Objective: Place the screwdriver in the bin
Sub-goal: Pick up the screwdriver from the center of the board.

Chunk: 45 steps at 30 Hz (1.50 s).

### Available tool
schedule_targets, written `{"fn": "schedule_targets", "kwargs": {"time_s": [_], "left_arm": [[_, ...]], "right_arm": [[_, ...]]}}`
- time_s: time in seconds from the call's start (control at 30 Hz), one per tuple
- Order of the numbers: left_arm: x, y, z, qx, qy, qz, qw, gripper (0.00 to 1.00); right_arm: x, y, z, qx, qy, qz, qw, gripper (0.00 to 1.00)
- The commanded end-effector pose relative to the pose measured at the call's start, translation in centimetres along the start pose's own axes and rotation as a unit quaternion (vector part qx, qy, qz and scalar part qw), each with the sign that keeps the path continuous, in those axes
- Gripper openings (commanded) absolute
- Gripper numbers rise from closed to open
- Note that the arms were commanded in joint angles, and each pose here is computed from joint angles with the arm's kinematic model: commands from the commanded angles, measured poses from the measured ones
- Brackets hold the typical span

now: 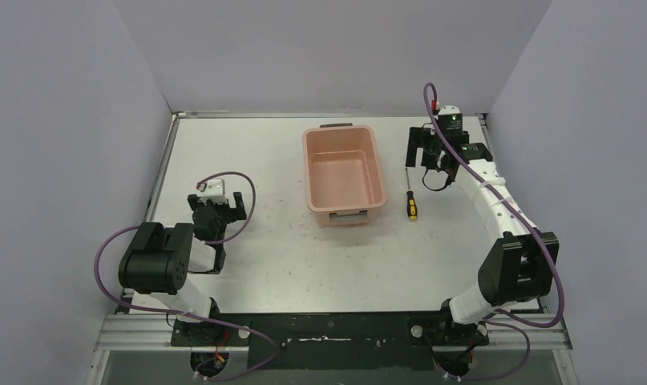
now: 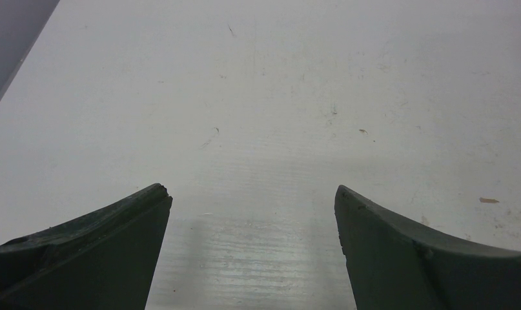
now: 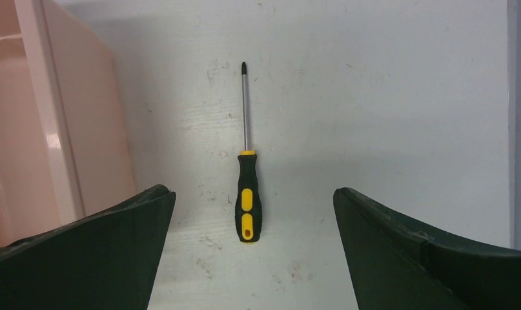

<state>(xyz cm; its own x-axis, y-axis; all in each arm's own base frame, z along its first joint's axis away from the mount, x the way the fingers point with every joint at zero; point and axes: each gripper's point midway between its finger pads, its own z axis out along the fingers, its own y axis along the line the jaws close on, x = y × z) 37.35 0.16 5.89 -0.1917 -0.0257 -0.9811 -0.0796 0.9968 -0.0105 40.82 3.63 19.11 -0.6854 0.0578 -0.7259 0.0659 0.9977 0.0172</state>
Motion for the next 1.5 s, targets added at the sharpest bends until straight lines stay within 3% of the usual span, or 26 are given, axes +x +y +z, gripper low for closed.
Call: {"fn": "schedule_targets", "kwargs": {"time_s": [0.0,0.57,0.93,1.33,1.47], "left_arm": [[-1.6,-0.2,0.5,0.004,-0.025,0.001,1.0,0.97],[-1.6,-0.2,0.5,0.004,-0.025,0.001,1.0,0.97],[-1.6,-0.2,0.5,0.004,-0.025,0.001,1.0,0.97],[-1.6,-0.2,0.5,0.004,-0.025,0.002,1.0,0.97],[-1.6,-0.2,0.5,0.004,-0.025,0.001,1.0,0.97]], "right_arm": [[-1.7,0.2,-2.0,-0.014,-0.009,0.011,1.0,1.0],[0.8,1.3,-0.4,-0.061,-0.005,0.012,0.998,1.0],[7.0,1.2,5.3,-0.072,0.081,0.013,0.994,1.0],[12.1,0.2,9.5,-0.039,0.149,0.007,0.988,0.94],[13.3,0.0,10.3,-0.034,0.165,0.004,0.986,0.87]]}}
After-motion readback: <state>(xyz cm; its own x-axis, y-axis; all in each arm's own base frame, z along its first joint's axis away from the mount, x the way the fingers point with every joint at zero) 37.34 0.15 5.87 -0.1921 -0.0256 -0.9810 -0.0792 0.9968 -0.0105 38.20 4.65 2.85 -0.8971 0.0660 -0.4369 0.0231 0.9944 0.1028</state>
